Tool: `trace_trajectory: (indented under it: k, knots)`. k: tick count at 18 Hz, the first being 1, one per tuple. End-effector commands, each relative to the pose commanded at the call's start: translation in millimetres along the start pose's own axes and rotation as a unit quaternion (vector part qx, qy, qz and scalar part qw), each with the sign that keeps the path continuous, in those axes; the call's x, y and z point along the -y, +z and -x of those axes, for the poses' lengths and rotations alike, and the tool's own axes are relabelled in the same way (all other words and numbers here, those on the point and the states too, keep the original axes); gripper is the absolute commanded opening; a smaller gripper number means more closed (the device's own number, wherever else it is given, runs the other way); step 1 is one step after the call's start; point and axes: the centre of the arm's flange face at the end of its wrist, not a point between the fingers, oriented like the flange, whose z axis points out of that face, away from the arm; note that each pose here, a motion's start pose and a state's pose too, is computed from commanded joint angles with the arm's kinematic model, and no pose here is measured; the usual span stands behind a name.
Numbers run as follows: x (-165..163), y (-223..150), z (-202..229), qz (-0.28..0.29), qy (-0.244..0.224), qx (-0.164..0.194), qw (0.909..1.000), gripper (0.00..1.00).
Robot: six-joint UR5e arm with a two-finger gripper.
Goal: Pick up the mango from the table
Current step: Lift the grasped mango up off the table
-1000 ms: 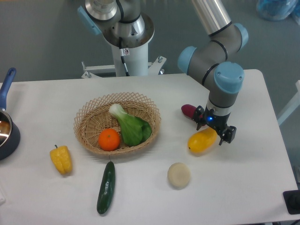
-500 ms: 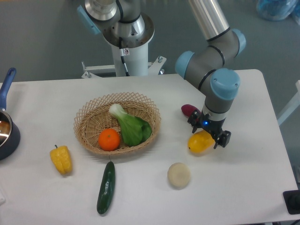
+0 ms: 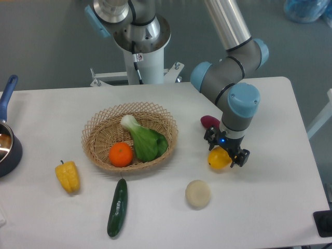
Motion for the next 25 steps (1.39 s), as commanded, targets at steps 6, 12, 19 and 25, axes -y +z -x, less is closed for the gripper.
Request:
trace_trajectory:
  k: [6, 12, 19, 25]
  knots:
    - [1, -14, 8, -0.001, -0.001, 0.015, 0.9999, 0.15]
    - [45, -101, 20, -0.132, -0.02, 0.07, 0.9886, 0.13]
    - [89, -219, 31, -0.323, -0.118, 0.079, 0.9355, 0.13]
    - [95, -246, 23, -0.365, -0.156, 0.061, 0.9158, 0.13]
